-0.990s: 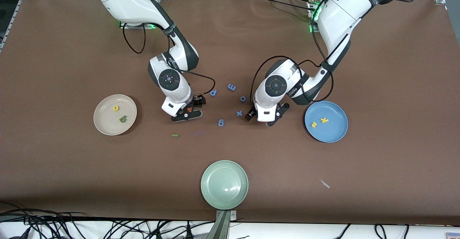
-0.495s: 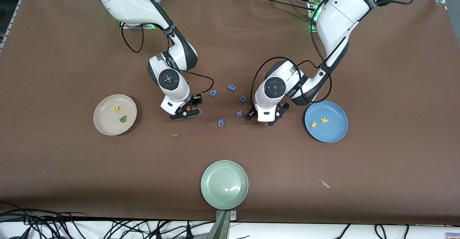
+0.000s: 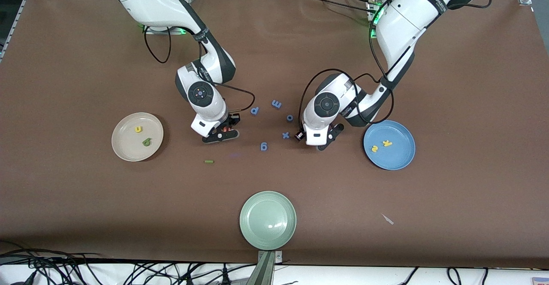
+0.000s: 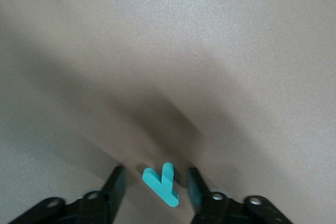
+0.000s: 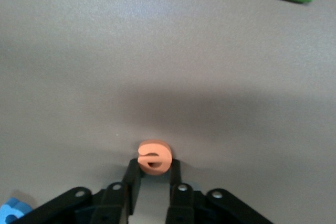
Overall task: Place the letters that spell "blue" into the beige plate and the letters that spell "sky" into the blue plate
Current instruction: 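Lower y into the blue plate while the right gripper lifts the e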
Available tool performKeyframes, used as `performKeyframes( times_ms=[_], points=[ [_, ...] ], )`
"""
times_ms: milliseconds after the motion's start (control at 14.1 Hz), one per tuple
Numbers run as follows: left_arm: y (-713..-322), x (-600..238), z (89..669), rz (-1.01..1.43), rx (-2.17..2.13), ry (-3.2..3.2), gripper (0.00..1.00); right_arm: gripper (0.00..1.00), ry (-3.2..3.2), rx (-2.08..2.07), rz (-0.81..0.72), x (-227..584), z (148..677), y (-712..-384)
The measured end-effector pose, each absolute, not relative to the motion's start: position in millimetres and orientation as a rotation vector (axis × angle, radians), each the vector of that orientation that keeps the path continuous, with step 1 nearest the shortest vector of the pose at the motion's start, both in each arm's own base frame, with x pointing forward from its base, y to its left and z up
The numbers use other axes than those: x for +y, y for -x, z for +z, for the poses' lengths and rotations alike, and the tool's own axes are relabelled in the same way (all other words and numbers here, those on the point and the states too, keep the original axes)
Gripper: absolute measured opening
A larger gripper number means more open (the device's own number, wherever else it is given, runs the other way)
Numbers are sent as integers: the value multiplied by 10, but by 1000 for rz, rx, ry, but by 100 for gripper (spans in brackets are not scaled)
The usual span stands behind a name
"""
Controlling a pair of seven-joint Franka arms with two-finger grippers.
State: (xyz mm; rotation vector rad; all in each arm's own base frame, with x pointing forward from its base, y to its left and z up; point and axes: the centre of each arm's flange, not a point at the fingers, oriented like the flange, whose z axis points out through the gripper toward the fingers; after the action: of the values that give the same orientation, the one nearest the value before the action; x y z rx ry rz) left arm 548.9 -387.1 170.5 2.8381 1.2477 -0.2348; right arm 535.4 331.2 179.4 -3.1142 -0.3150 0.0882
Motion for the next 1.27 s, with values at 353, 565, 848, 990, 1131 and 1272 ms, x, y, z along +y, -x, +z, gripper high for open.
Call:
performKeyframes(
  times_ms=[353, 565, 848, 990, 1131, 1272],
  points=[
    [-5502, -3877, 1739, -227, 1245, -2836, 26, 19, 3147, -299, 66, 2979, 2199, -5650],
    [-5631, -3738, 1822, -207, 1241, -2838, 26, 20, 3178, -384, 107, 2546, 2425, -5837],
    [-5925, -3316, 2269, -202, 1046, -2970, 26, 38, 3171, -384, 99, 2404, 2532, -5929],
    [-6088, -2939, 2567, -212, 847, -3061, 26, 58, 3136, -350, 84, 2505, 2591, -5966],
    [-6224, -2518, 2801, -225, 663, -3122, 26, 77, 3107, -314, 76, 2576, 2612, -6015],
    [-6339, -2093, 2896, -254, 515, -3153, 26, 98, 3099, -279, 85, 2648, 2532, -6043]
  ],
)
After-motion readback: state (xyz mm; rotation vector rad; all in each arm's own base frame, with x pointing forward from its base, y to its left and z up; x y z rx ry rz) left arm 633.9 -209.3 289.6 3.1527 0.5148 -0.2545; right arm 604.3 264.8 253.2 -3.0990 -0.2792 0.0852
